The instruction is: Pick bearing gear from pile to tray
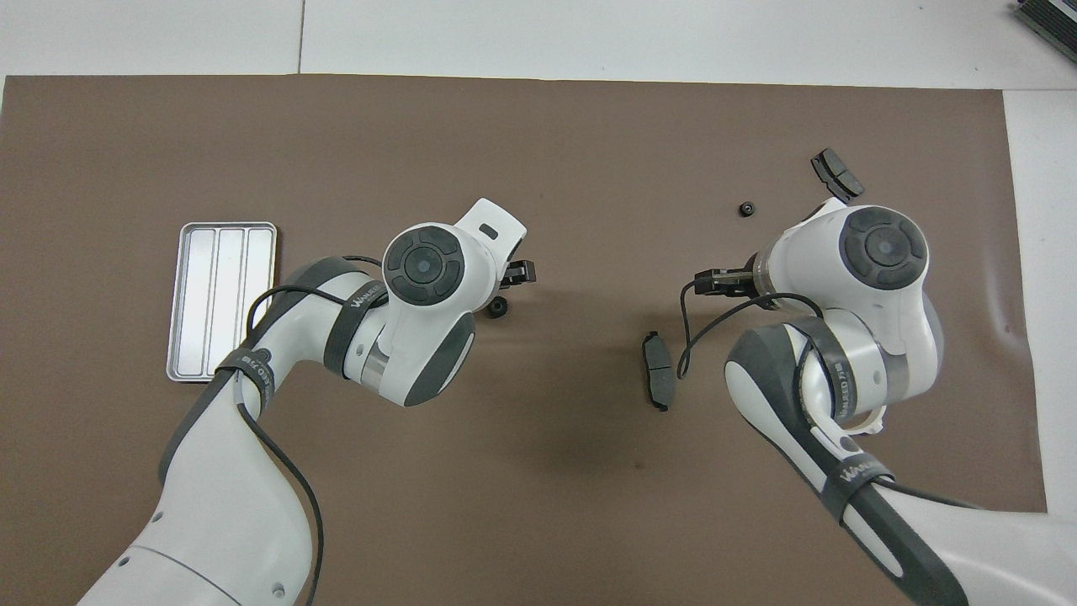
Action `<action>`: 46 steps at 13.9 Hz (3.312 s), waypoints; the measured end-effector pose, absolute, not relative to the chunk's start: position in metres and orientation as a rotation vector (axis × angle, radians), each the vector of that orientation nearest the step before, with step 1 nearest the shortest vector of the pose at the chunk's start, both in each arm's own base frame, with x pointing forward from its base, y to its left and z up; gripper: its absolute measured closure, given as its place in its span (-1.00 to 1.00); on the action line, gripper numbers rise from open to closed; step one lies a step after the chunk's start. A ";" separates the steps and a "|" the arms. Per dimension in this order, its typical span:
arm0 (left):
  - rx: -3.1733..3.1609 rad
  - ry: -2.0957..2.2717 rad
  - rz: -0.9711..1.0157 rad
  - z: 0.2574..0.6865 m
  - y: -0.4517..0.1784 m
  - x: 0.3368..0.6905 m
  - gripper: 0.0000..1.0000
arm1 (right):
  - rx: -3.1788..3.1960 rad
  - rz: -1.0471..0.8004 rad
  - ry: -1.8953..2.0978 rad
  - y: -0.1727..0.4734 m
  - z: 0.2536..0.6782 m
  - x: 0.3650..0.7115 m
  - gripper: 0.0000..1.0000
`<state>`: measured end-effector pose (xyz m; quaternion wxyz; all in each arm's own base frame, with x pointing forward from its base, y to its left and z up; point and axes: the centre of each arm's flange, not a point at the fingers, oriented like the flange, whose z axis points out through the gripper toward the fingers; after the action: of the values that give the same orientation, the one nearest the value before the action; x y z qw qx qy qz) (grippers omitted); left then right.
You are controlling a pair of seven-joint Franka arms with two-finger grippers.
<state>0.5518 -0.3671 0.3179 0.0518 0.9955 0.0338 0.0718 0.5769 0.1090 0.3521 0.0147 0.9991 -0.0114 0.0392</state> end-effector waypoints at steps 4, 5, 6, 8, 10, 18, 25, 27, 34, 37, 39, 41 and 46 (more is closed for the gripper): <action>3.061 0.035 0.219 0.301 -0.375 0.542 -1.00 | 3.101 0.054 -0.032 0.080 0.334 0.567 -1.00; 3.071 0.017 0.212 0.297 -0.376 0.537 -1.00 | 3.100 0.043 -0.032 0.079 0.329 0.564 -1.00; 3.080 0.000 0.203 0.292 -0.378 0.532 -0.96 | 3.100 0.036 -0.029 0.080 0.324 0.560 -1.00; 3.090 -0.028 0.191 0.287 -0.383 0.524 -0.87 | 3.101 0.033 -0.026 0.079 0.313 0.551 -1.00; 3.094 -0.052 0.192 0.286 -0.388 0.520 -0.76 | 3.104 0.050 -0.021 0.078 0.304 0.540 -1.00; 3.114 -0.083 0.174 0.294 -0.390 0.514 0.05 | 3.110 0.043 -0.026 0.076 0.287 0.520 -1.00; 3.121 -0.074 0.166 0.297 -0.387 0.516 0.37 | 3.116 0.049 -0.034 0.076 0.285 0.517 -1.00; 3.130 -0.011 0.176 0.311 -0.372 0.537 0.37 | 3.116 0.050 -0.034 0.076 0.285 0.517 -1.00; 3.148 0.175 0.187 0.346 -0.175 0.648 0.37 | 3.116 0.048 -0.033 0.076 0.285 0.517 -0.89; 3.151 0.078 0.131 0.338 -0.092 0.661 0.37 | 3.115 0.046 -0.033 0.076 0.284 0.516 -0.69; 3.143 -0.015 0.086 0.333 -0.041 0.663 0.37 | 3.115 0.044 -0.033 0.076 0.284 0.516 -0.52; 3.132 -0.096 0.051 0.326 -0.001 0.659 0.37 | 3.118 0.046 -0.035 0.077 0.284 0.515 -0.14; 3.114 -0.248 -0.011 0.309 0.034 0.645 0.25 | 3.126 0.051 -0.046 0.078 0.287 0.515 0.31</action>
<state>0.6451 0.0342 0.3089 0.0090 0.9968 -0.0793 -0.0035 0.5149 0.0781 0.2868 0.0076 0.9997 -0.0147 0.0162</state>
